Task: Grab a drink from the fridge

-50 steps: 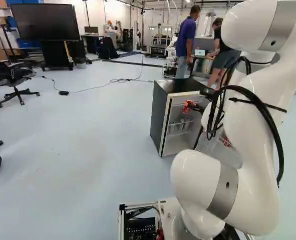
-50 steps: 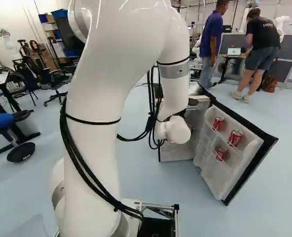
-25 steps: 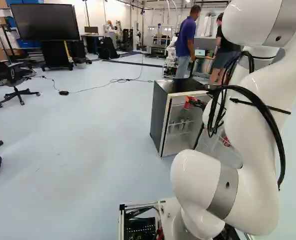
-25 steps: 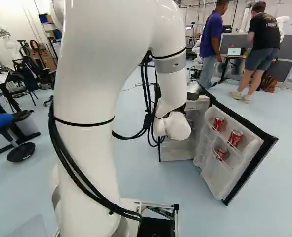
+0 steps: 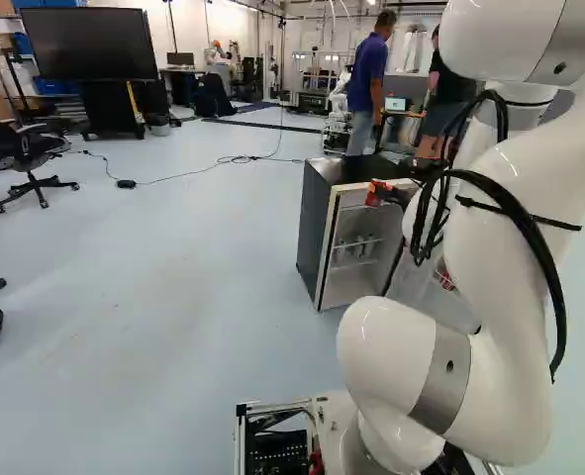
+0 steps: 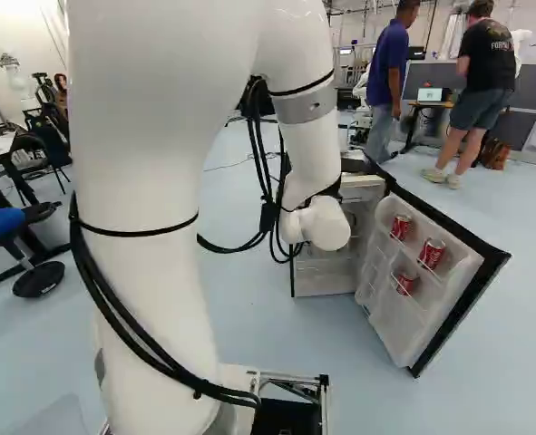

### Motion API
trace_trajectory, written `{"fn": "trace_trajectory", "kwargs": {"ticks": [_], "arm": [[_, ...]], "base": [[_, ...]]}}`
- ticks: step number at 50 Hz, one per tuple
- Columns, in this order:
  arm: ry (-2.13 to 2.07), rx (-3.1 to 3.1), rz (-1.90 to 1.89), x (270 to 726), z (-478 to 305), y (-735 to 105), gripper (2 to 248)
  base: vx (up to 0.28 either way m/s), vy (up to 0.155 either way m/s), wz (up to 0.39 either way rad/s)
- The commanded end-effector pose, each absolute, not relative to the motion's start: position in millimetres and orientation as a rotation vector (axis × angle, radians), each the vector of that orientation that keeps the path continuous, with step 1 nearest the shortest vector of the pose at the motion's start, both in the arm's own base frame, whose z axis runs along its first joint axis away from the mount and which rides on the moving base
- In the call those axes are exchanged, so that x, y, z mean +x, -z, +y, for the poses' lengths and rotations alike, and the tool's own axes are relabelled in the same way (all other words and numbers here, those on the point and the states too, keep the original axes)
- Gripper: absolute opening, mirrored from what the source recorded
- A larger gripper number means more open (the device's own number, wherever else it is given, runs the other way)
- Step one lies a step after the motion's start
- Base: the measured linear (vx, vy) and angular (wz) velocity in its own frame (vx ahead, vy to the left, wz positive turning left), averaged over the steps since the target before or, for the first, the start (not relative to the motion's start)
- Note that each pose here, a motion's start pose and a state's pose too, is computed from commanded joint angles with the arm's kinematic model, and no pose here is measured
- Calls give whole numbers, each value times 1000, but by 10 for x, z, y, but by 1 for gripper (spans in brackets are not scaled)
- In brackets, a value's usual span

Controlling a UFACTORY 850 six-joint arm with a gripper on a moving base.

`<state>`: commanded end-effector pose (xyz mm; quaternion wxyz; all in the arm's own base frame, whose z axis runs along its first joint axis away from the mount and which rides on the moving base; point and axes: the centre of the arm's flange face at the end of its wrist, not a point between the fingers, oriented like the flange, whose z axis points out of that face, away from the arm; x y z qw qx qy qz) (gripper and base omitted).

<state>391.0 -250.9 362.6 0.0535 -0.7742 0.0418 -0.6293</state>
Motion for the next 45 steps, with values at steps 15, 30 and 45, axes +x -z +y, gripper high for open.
{"fn": "trace_trajectory", "kwargs": {"ticks": [15, 30, 45], "arm": [[1958, -2333, 86, 4008, -2523, -3792, 84], [2003, -2309, 40, 4147, -2546, -3957, 84], [2016, -2296, 12, 4306, -2577, -3990, 84]], "base": [[0, 0, 0], [0, 0, 0], [0, 0, 0]]}}
